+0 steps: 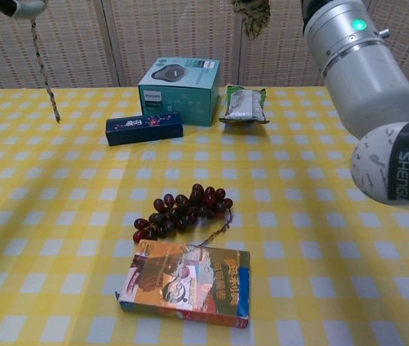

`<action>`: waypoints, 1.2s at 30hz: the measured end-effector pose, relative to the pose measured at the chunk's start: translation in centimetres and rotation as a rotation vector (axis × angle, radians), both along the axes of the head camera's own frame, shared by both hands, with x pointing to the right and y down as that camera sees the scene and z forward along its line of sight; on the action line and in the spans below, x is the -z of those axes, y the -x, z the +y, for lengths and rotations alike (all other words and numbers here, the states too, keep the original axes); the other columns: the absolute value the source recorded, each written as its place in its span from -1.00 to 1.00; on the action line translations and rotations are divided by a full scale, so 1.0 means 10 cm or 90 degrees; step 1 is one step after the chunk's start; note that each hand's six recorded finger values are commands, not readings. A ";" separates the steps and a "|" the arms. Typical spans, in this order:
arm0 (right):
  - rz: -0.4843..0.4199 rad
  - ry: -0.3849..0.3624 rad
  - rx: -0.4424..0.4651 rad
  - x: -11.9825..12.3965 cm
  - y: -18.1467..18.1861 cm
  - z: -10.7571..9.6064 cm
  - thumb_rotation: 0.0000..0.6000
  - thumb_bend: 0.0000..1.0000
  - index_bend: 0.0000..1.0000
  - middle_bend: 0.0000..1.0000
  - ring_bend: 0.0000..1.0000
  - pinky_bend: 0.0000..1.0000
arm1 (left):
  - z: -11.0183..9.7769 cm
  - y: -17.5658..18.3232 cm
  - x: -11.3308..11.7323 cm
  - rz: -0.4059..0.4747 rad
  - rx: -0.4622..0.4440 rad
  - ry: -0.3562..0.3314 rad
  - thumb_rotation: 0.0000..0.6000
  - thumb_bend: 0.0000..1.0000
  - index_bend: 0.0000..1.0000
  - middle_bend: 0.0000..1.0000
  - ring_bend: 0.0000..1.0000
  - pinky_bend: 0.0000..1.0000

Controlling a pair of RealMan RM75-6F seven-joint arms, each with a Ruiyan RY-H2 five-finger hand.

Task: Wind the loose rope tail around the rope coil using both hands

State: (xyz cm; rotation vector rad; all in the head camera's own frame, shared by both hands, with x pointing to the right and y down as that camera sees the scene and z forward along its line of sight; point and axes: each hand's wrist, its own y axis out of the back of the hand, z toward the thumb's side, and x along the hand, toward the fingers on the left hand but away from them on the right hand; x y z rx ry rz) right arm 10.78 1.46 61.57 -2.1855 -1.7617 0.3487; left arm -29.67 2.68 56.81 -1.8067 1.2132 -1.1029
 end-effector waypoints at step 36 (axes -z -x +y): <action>0.211 0.037 0.145 -0.07 0.82 0.09 1.00 -0.39 0.72 0.34 0.14 0.26 | -0.05 -1.08 0.98 0.127 -0.233 -0.210 1.00 -0.14 0.55 1.00 1.00 1.00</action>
